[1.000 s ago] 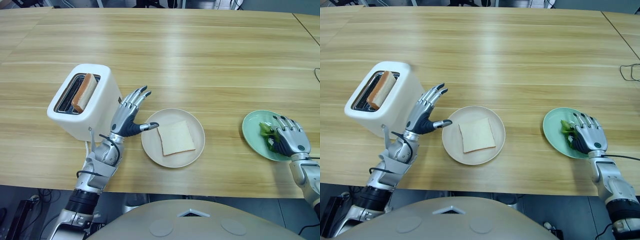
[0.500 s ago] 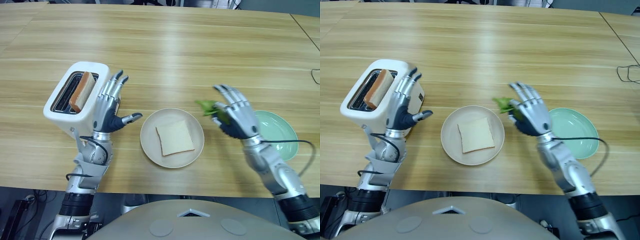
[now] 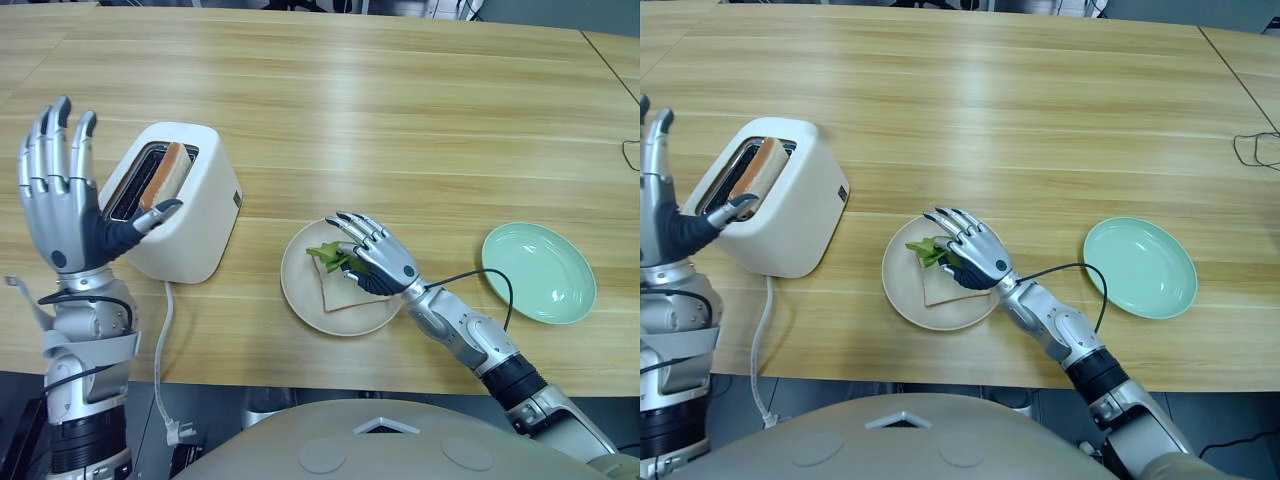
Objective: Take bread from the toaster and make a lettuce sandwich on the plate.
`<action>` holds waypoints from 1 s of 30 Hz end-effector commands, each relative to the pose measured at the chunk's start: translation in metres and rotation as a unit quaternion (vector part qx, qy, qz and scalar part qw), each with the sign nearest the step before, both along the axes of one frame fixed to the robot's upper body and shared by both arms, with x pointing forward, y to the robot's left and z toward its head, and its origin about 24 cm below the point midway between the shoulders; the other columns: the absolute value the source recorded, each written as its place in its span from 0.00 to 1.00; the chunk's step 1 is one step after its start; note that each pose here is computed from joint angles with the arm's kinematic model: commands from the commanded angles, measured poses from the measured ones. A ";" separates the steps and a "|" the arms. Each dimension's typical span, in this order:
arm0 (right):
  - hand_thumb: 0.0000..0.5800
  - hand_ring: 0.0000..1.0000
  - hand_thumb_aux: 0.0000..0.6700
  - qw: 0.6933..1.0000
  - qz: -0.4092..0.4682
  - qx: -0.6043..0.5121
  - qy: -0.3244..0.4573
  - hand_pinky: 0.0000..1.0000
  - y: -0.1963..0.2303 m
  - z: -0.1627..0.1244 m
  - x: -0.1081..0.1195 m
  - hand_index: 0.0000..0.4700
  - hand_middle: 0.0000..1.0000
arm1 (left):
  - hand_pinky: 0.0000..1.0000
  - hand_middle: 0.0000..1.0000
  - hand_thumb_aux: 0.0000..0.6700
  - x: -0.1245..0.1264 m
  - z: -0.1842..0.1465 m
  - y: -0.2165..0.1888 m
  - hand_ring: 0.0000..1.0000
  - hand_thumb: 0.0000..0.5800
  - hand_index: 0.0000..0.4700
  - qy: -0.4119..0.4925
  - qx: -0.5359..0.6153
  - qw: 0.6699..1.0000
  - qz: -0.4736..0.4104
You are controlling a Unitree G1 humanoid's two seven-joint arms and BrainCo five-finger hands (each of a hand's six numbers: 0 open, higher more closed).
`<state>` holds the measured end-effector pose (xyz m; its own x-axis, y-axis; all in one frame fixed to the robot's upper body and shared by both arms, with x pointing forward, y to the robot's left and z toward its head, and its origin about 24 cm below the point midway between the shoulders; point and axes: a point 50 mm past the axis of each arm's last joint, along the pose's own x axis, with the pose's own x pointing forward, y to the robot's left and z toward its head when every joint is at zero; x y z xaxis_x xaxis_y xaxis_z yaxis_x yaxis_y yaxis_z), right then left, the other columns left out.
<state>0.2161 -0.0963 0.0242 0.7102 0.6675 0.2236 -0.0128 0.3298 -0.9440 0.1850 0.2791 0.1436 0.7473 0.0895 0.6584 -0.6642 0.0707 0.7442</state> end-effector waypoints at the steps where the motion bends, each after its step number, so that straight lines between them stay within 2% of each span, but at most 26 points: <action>1: 1.00 0.00 1.00 1.000 -0.007 -0.014 0.013 0.00 -0.007 -0.008 0.001 0.98 0.00 | 0.00 0.00 0.00 0.000 -0.013 0.016 0.00 0.00 0.00 0.061 0.012 0.997 0.050; 6: 1.00 0.00 1.00 0.999 -0.012 -0.022 0.025 0.00 -0.011 -0.013 0.000 0.98 0.00 | 0.00 0.00 0.00 0.005 -0.030 0.023 0.00 0.00 0.00 0.139 0.007 0.988 0.063; 7: 0.96 0.00 0.80 0.999 -0.013 -0.021 0.026 0.00 -0.012 -0.013 0.000 0.79 0.00 | 0.00 0.00 0.00 0.006 -0.034 0.023 0.00 0.00 0.00 0.155 0.002 0.986 0.061; 8: 0.76 0.00 0.51 0.999 -0.014 -0.021 0.028 0.00 -0.013 -0.013 -0.001 0.50 0.00 | 0.00 0.00 0.00 0.007 -0.038 0.023 0.00 0.00 0.00 0.171 0.000 0.983 0.059; 9: 0.76 0.00 0.51 0.999 -0.015 -0.023 0.030 0.00 -0.014 -0.013 -0.002 0.50 0.00 | 0.00 0.00 0.00 0.009 -0.042 0.023 0.00 0.00 0.00 0.191 -0.001 0.980 0.056; 10: 0.19 0.00 0.10 0.999 -0.015 -0.025 0.032 0.00 -0.015 -0.014 -0.002 0.10 0.00 | 0.00 0.00 0.00 0.009 -0.044 0.023 0.00 0.00 0.00 0.200 -0.007 0.978 0.053; 11: 0.14 0.00 0.07 0.999 -0.015 -0.028 0.035 0.00 -0.016 -0.015 -0.003 0.07 0.00 | 0.00 0.00 0.00 0.010 -0.046 0.023 0.00 0.00 0.00 0.210 -0.010 0.976 0.052; 17: 0.14 0.00 0.07 0.998 -0.023 -0.041 0.039 0.00 -0.024 -0.016 -0.006 0.07 0.00 | 0.00 0.00 0.00 0.017 -0.045 0.017 0.00 0.00 0.00 0.226 -0.019 0.973 0.030; 18: 0.11 0.00 0.05 0.998 -0.024 -0.043 0.039 0.00 -0.025 -0.017 -0.006 0.05 0.00 | 0.00 0.00 0.04 0.018 -0.044 0.016 0.00 0.08 0.04 0.229 -0.023 0.973 0.026; 19: 0.05 0.00 0.03 0.998 -0.024 -0.045 0.039 0.00 -0.026 -0.017 -0.006 0.03 0.00 | 0.00 0.00 0.11 0.019 -0.044 0.016 0.00 0.20 0.10 0.230 -0.025 0.972 0.024; 20: 0.01 0.00 0.00 0.998 -0.024 -0.047 0.038 0.00 -0.026 -0.017 -0.006 0.00 0.00 | 0.00 0.00 0.24 0.020 -0.043 0.016 0.00 0.42 0.23 0.232 -0.027 0.972 0.023; 21: 0.01 0.00 0.00 0.998 -0.024 -0.048 0.038 0.00 -0.027 -0.017 -0.006 0.00 0.00 | 0.00 0.00 0.24 0.021 -0.042 0.017 0.00 0.42 0.23 0.232 -0.029 0.972 0.024; 22: 0.00 0.00 0.00 0.998 -0.024 -0.048 0.038 0.00 -0.027 -0.017 -0.007 0.00 0.00 | 0.00 0.00 0.54 0.021 -0.041 0.018 0.00 0.79 0.53 0.233 -0.032 0.972 0.024; 23: 0.00 0.00 0.00 0.998 -0.025 -0.049 0.038 0.00 -0.028 -0.016 -0.007 0.00 0.00 | 0.00 0.00 0.59 0.022 -0.041 0.019 0.00 0.83 0.58 0.232 -0.037 0.972 0.023; 24: 0.00 0.00 0.00 0.998 -0.025 -0.049 0.038 0.00 -0.029 -0.016 -0.007 0.00 0.00 | 0.00 0.00 0.73 0.023 -0.040 0.020 0.00 0.93 0.71 0.232 -0.042 0.971 0.023; 25: 0.00 0.00 0.00 0.998 -0.025 -0.050 0.038 0.00 -0.029 -0.016 -0.007 0.00 0.00 | 0.00 0.00 0.73 0.023 -0.040 0.021 0.00 0.93 0.71 0.234 -0.046 0.971 0.022; 26: 0.00 0.00 0.00 0.998 -0.025 -0.050 0.037 0.00 -0.029 -0.016 -0.007 0.00 0.00 | 0.06 0.06 0.87 0.024 -0.041 0.021 0.06 0.98 0.85 0.237 -0.050 0.970 0.021; 27: 0.00 0.00 0.00 0.998 -0.025 -0.050 0.037 0.00 -0.029 -0.016 -0.008 0.00 0.00 | 0.14 0.14 0.98 0.025 -0.042 0.021 0.14 1.00 0.96 0.241 -0.054 0.969 0.017; 28: 0.00 0.00 0.00 0.998 -0.025 -0.050 0.037 0.00 -0.029 -0.015 -0.008 0.00 0.00 | 0.31 0.31 1.00 0.026 -0.043 0.020 0.31 1.00 0.98 0.246 -0.059 0.967 0.012; 29: 0.00 0.00 0.00 0.998 -0.024 -0.050 0.036 0.00 -0.029 -0.015 -0.008 0.00 0.00 | 0.81 0.81 1.00 0.026 -0.045 0.019 0.81 1.00 0.98 0.251 -0.064 0.966 0.007; 30: 0.00 0.00 0.00 0.998 -0.023 -0.050 0.035 0.00 -0.029 -0.014 -0.009 0.00 0.00 | 0.91 0.91 1.00 0.027 -0.048 0.018 0.91 1.00 0.98 0.258 -0.067 0.964 0.003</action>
<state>0.2083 -0.1240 0.0081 0.7501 0.6523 0.1086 -0.0653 0.2364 -0.9695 0.2119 0.2948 0.1112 0.9513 0.1446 0.2722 -0.2942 0.1630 0.9417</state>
